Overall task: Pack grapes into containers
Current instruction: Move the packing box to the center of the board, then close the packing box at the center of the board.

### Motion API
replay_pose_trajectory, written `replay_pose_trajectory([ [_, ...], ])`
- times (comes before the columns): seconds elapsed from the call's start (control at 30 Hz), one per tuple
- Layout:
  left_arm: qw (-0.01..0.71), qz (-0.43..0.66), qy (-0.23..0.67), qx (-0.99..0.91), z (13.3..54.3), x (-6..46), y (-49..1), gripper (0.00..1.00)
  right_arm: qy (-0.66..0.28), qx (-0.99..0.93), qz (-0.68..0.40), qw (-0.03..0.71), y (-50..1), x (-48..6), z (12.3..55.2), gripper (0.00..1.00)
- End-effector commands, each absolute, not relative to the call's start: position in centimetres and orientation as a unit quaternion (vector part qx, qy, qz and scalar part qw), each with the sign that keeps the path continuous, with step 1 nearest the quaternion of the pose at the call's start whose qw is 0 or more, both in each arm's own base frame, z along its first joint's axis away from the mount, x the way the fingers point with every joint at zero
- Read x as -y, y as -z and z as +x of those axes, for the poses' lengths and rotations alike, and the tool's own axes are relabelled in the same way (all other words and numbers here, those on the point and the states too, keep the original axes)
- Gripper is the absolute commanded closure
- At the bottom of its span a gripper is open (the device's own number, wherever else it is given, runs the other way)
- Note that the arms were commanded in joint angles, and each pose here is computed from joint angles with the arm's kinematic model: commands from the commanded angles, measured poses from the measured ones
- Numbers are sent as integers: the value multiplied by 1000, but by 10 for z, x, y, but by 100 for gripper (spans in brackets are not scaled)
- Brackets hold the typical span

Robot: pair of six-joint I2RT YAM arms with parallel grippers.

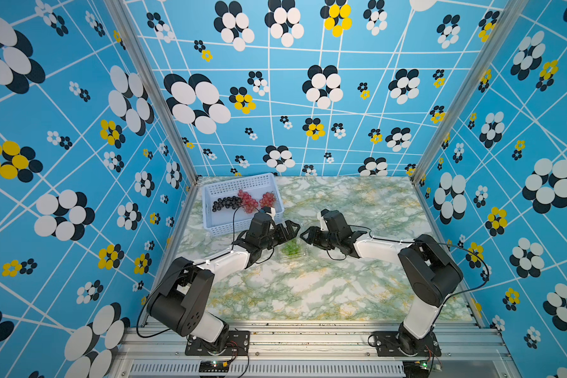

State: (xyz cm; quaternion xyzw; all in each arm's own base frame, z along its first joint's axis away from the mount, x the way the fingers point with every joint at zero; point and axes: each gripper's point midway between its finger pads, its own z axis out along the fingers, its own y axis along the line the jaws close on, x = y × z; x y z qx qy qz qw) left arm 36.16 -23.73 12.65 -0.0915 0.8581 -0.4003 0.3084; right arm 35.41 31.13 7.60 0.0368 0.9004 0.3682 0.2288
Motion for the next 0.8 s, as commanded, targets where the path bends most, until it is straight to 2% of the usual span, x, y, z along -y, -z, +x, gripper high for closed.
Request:
replay_pose_trajectory([
  [0.0, 305, -88, 402, -859, 367, 245, -125, 1, -386, -885, 35, 259, -91, -305, 353, 43],
  [0.27, 301, -84, 391, -865, 369, 248, -115, 1, -420, -856, 47, 299, -96, -286, 332, 42],
  [0.77, 297, -78, 379, -873, 370, 248, -108, 0, -479, -823, 31, 304, -87, -288, 294, 46],
])
